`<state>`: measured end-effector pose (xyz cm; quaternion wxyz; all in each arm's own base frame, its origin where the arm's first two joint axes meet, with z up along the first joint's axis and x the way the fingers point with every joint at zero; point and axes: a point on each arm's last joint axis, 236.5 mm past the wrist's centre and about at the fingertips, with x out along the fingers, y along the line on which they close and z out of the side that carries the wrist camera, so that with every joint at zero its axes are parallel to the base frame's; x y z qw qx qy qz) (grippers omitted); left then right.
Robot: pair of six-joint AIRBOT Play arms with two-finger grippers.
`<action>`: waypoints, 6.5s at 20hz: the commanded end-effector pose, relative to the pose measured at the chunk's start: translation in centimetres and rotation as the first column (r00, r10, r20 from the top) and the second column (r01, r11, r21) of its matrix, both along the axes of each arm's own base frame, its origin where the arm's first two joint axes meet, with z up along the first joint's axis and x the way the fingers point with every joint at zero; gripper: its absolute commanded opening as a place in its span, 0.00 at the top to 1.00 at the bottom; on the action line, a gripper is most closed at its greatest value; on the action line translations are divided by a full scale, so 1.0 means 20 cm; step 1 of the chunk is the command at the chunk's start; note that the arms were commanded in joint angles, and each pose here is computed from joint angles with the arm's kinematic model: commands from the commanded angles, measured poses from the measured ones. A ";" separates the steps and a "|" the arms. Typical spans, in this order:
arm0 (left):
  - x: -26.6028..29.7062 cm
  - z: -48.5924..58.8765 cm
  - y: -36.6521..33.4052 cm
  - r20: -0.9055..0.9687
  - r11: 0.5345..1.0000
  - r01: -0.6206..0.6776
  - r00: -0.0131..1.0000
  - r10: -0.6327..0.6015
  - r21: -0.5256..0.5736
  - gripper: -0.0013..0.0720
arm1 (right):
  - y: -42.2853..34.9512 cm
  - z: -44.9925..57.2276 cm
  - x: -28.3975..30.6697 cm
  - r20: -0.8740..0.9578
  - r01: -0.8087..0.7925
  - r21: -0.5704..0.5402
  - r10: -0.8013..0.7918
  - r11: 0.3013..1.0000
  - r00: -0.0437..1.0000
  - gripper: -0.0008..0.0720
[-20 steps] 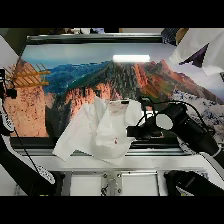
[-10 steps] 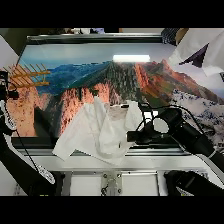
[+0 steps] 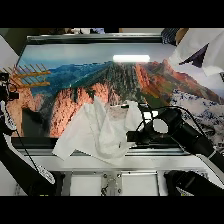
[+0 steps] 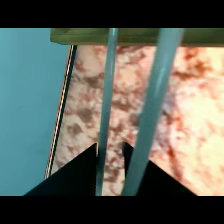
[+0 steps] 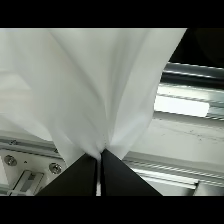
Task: Fold the clothes and pants, and hang the long-sleeved shirts on hangers.
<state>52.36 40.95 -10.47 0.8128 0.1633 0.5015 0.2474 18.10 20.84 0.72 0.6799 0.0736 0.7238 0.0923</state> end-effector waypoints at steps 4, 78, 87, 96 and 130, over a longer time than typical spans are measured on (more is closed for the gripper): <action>0.01 0.10 -0.02 0.011 1.000 -0.017 1.000 0.017 -0.004 0.96 | 0.00 0.00 0.00 0.000 -0.001 0.000 0.001 1.000 1.000 0.96; -1.27 0.84 -2.59 0.459 -0.390 0.773 -0.145 -0.876 -0.500 0.96 | -0.28 0.69 0.25 0.252 0.220 0.132 -0.247 0.967 0.936 0.96; -1.59 0.63 -2.77 0.374 -0.452 0.680 -0.272 -0.887 -0.578 0.96 | -0.33 0.70 0.31 0.265 0.192 0.096 -0.211 0.977 0.941 0.96; -1.46 0.55 -2.79 0.337 -0.385 0.739 -0.224 -0.914 -0.553 0.96 | -0.38 0.66 0.20 0.197 0.132 0.027 -0.135 0.991 0.971 0.96; -1.39 0.53 -2.89 0.443 -0.428 0.734 -0.193 -0.876 -0.528 0.96 | 0.30 0.94 0.39 0.482 -0.242 0.246 0.098 0.938 0.871 0.96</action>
